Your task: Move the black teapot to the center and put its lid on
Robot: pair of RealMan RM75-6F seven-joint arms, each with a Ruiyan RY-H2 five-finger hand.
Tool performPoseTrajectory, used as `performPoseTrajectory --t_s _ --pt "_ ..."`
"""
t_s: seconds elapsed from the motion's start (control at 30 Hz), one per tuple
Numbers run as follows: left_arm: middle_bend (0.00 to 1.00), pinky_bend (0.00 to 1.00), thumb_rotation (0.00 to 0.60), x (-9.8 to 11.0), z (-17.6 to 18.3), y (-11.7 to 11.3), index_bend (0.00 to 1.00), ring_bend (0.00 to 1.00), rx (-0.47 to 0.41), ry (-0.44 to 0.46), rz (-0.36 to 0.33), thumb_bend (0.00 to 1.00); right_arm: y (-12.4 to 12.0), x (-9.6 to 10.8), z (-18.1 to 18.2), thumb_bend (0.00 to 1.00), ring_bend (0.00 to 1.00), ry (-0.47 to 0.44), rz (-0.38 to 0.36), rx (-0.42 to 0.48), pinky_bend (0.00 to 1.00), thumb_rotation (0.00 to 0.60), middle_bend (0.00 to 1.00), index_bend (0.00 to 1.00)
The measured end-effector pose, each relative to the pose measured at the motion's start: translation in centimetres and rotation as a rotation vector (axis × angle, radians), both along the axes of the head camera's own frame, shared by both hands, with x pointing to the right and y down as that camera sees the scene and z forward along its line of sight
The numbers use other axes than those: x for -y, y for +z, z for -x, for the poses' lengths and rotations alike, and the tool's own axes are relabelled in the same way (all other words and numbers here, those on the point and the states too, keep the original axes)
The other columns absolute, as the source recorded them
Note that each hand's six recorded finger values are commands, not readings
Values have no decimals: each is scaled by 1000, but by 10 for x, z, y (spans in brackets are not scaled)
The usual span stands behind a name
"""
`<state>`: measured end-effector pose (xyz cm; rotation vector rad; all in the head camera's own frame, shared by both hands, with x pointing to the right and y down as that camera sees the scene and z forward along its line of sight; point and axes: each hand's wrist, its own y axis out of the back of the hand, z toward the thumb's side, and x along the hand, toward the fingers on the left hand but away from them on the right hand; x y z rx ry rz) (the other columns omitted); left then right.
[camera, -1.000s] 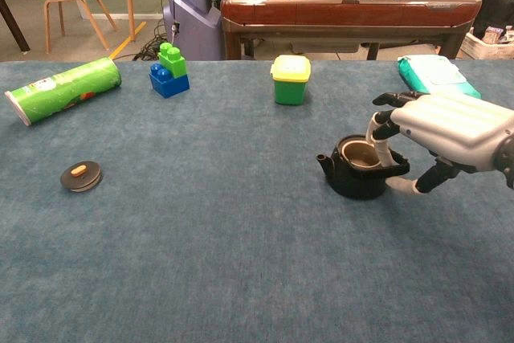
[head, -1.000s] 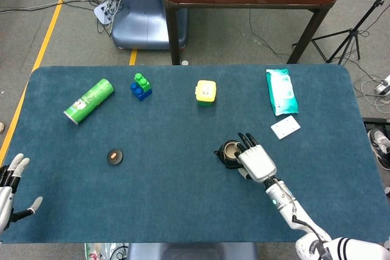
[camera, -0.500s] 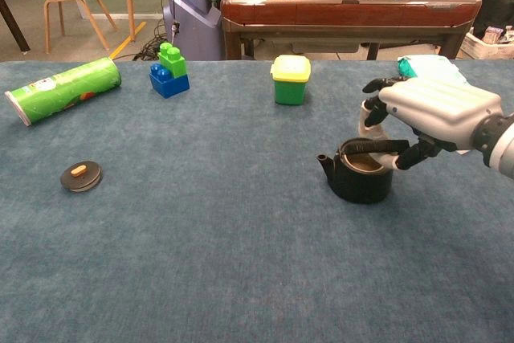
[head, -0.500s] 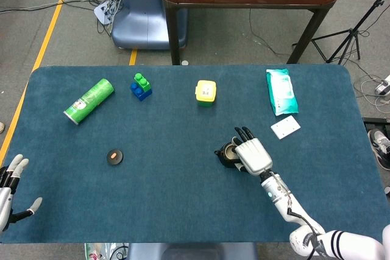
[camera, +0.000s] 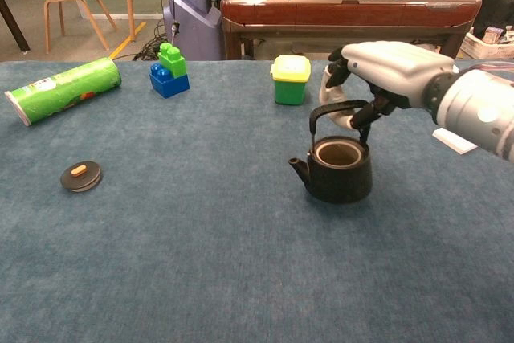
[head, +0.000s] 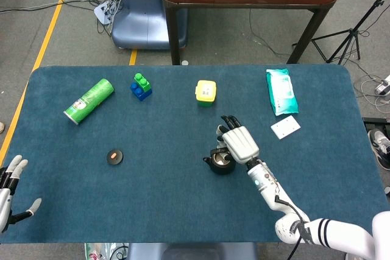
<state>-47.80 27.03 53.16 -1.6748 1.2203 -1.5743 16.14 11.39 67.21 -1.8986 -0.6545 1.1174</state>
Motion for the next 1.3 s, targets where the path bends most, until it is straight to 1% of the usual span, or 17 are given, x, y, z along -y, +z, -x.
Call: performPoseTrajectory --t_s 0.2,0.47,0.57,0.67,1.0,1.3 --pt "0 0 600 -3 3 -3 23 0 10 -8 -1 256 -2 17 33 489 88 15 14 53 100 600 365 781" --pt "0 0 600 -8 6 -7 23 0 19 -17 0 257 8 37 72 489 88 42 27 68 100 600 365 781" --pt "0 0 600 -10 8 -8 23 0 22 -21 2 256 14 42 86 489 88 47 38 65 100 600 365 781" --pt "0 0 600 -11 10 -8 23 0 26 -26 5 256 19 45 98 489 88 49 47 62 100 600 365 782" --pt "0 0 600 -17 15 -9 23 0 37 -42 12 257 32 54 140 489 88 40 43 53 100 600 365 781" --pt "0 0 600 -21 20 -11 23 0 44 -57 12 257 40 55 170 489 88 27 49 44 100 600 365 781"
